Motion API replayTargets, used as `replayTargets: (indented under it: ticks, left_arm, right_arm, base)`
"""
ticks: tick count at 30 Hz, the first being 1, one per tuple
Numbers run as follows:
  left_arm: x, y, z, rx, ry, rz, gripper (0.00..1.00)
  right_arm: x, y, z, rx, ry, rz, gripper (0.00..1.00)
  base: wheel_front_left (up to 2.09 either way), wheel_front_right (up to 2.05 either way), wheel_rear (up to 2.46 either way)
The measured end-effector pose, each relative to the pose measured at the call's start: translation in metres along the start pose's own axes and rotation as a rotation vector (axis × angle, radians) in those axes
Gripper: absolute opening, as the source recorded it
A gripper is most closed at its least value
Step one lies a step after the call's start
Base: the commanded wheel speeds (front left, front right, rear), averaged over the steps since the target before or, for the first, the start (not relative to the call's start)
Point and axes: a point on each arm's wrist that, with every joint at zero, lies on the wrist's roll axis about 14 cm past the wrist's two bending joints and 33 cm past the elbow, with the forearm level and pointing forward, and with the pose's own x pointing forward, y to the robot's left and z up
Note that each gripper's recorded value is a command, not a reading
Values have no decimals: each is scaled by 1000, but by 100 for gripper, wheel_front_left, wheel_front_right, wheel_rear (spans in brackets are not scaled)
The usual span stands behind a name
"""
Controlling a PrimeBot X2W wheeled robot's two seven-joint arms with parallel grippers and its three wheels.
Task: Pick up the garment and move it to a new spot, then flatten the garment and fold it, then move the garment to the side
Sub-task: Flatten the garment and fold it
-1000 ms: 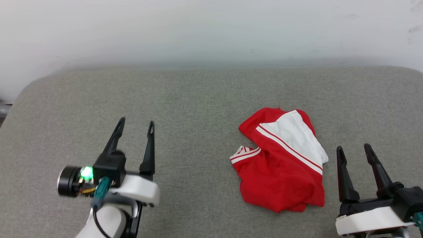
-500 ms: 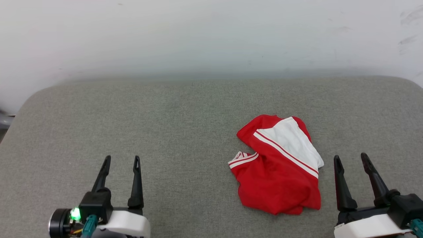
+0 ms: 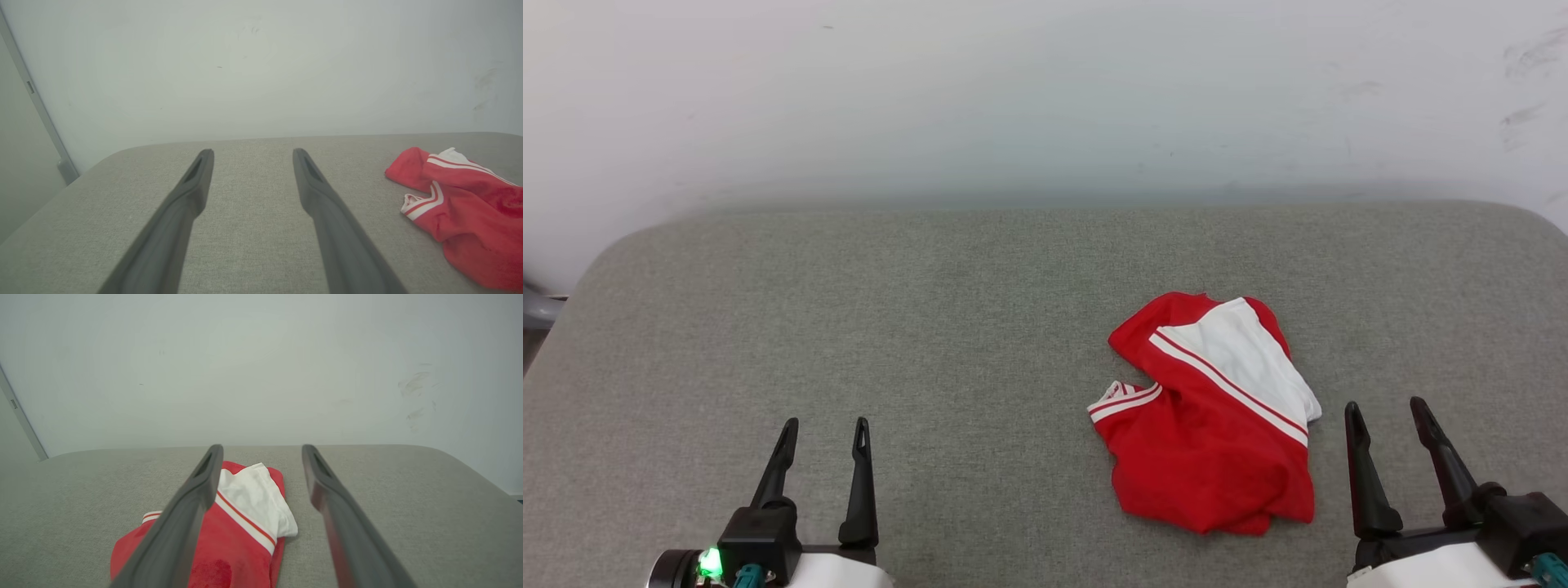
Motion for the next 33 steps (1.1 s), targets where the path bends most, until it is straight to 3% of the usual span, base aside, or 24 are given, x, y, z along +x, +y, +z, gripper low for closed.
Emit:
replayTargets:
  ticks: [24,33]
  left_arm:
    - [-7,6,-10,12,29,11,100]
    - [-2,5,-14,9,40,3,100]
  right_arm:
    - [-5,-6,-11,7,35,-20,100]
    - [45,-21,55,-102,-174,-47,100]
  base:
    - [0,0,0]
    - [0,0,0]
